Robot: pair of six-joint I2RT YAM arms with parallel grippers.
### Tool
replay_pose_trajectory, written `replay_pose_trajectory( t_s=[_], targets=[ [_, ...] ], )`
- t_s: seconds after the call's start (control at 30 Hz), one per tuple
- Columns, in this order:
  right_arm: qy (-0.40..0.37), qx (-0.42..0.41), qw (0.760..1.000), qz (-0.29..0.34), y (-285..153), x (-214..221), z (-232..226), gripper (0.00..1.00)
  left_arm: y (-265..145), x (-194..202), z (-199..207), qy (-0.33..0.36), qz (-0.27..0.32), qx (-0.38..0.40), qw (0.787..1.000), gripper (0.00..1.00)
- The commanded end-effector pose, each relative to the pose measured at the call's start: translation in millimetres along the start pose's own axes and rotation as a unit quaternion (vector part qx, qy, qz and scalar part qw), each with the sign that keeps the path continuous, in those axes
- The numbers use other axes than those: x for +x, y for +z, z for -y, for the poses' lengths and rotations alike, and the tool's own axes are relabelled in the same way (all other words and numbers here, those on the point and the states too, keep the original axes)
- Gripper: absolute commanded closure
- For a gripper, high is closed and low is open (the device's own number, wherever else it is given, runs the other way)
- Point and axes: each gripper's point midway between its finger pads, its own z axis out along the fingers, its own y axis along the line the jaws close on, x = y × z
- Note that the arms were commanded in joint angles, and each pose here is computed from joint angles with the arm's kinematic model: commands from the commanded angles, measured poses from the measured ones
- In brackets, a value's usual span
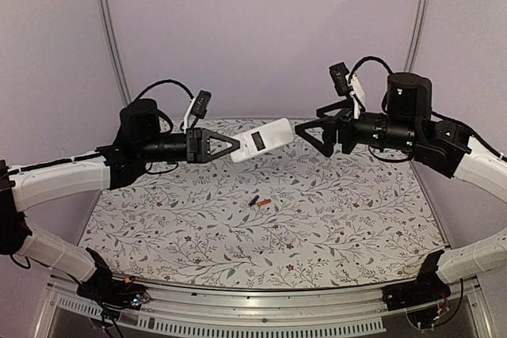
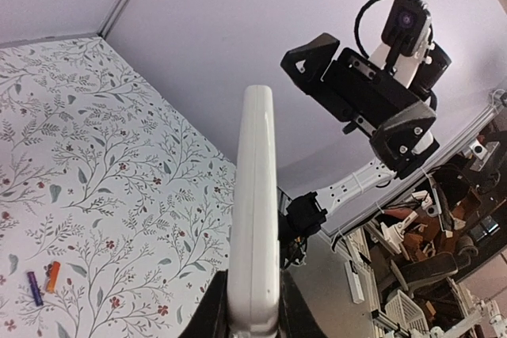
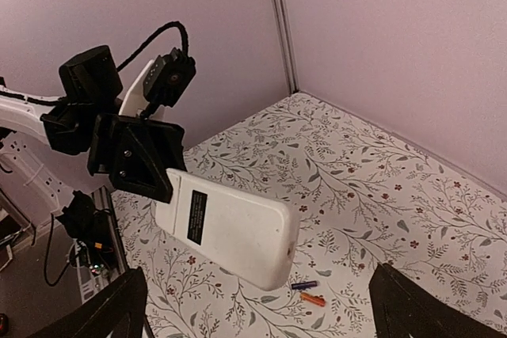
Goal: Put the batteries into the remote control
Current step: Pass from the right arm to the left, then hold the remote control.
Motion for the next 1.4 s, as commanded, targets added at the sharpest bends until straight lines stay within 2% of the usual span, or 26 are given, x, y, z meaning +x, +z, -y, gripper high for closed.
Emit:
replay_pose_trajectory(
  t_s=[0.0, 0.23, 0.57, 0.73, 0.87, 1.37],
  targets=[
    [0.104, -0.093, 0.99, 0.006, 16.1, -5.5, -20.3, 0.01, -6.0, -13.3, 11.0, 0.02, 0.029, 0.016, 0.999, 1.0],
    [0.195, -0.166, 0.967, 0.009, 33.7, -9.3, -17.8, 0.02, -11.1, -14.3, 24.4, 0.028, 0.043, 0.047, 0.998, 1.0],
    [0.246, -0.231, 0.941, -0.008, 57.2, -2.0, -28.7, 0.17, -8.5, -16.2, 30.1, 0.03, 0.047, 0.062, 0.997, 1.0],
    [0.263, -0.251, 0.931, -0.013, 63.4, 1.5, -32.0, 0.32, -5.4, -17.5, 26.1, 0.027, 0.049, 0.059, 0.997, 1.0],
    [0.272, -0.265, 0.925, -0.013, 64.9, 2.4, -34.7, 0.47, -1.5, -18.9, 22.0, 0.019, 0.05, 0.059, 0.997, 1.0],
    [0.29, -0.287, 0.913, -0.008, 64.5, -1.6, -38.5, 0.94, 9.0, -18.3, -1.7, -0.01, 0.046, 0.029, 0.998, 1.0]
  ],
)
